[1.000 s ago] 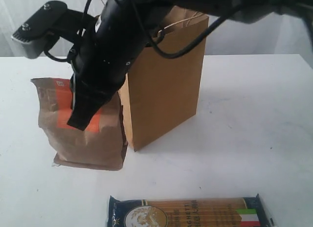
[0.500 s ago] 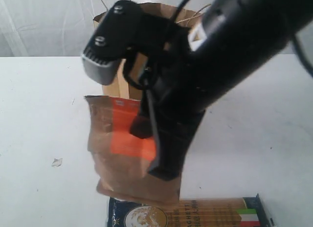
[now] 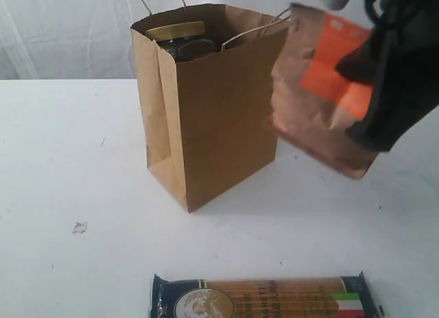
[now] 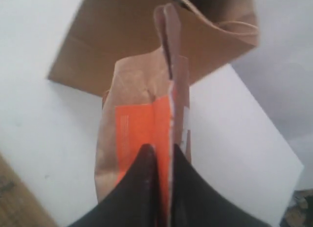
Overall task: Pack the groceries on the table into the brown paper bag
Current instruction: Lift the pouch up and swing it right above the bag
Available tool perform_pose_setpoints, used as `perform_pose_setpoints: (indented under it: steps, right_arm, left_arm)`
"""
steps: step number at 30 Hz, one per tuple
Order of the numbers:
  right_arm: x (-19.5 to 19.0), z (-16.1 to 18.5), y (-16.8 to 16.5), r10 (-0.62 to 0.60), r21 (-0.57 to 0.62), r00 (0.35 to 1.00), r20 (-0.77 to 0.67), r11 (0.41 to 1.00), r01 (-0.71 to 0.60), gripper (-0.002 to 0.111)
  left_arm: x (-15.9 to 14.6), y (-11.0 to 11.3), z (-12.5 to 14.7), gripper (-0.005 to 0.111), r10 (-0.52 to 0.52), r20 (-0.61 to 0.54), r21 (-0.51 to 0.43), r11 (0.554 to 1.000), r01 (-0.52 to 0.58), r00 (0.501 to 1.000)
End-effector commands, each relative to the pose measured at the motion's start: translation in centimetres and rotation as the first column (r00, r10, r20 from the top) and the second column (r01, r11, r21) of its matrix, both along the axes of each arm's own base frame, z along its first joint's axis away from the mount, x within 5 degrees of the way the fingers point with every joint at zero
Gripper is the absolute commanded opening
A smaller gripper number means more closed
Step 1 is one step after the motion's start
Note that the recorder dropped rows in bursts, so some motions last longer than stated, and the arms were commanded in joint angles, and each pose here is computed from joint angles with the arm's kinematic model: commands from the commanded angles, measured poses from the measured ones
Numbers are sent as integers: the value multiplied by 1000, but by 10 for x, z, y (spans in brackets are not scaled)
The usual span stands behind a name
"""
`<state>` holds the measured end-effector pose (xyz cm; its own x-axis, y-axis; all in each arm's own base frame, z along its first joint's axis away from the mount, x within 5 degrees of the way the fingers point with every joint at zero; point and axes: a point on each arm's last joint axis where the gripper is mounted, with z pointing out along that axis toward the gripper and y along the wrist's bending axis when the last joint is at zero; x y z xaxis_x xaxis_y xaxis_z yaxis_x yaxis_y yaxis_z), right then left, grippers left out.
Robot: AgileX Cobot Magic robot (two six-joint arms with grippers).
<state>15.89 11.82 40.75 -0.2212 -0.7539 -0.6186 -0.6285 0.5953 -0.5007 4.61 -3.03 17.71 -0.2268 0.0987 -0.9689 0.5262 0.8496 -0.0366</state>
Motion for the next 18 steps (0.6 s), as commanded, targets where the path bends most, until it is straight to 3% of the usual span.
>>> perform_pose_setpoints:
  steps: [1, 11, 18]
  right_arm:
    - [10, 15, -20, -125, 31, 980, 153, 992, 122, 0]
    - [25, 35, -30, -191, 220, 930, 314, 968, 125, 0]
    - [31, 54, -27, -161, 283, 852, 499, 959, 15, 0]
  left_arm:
    - [0, 0, -1, 0, 4, -1, -5, 1000, -4, 1000]
    - [0, 0, -1, 0, 4, -1, -5, 1000, -4, 1000]
    - [0, 0, -1, 0, 4, -1, -5, 1000, -4, 1000]
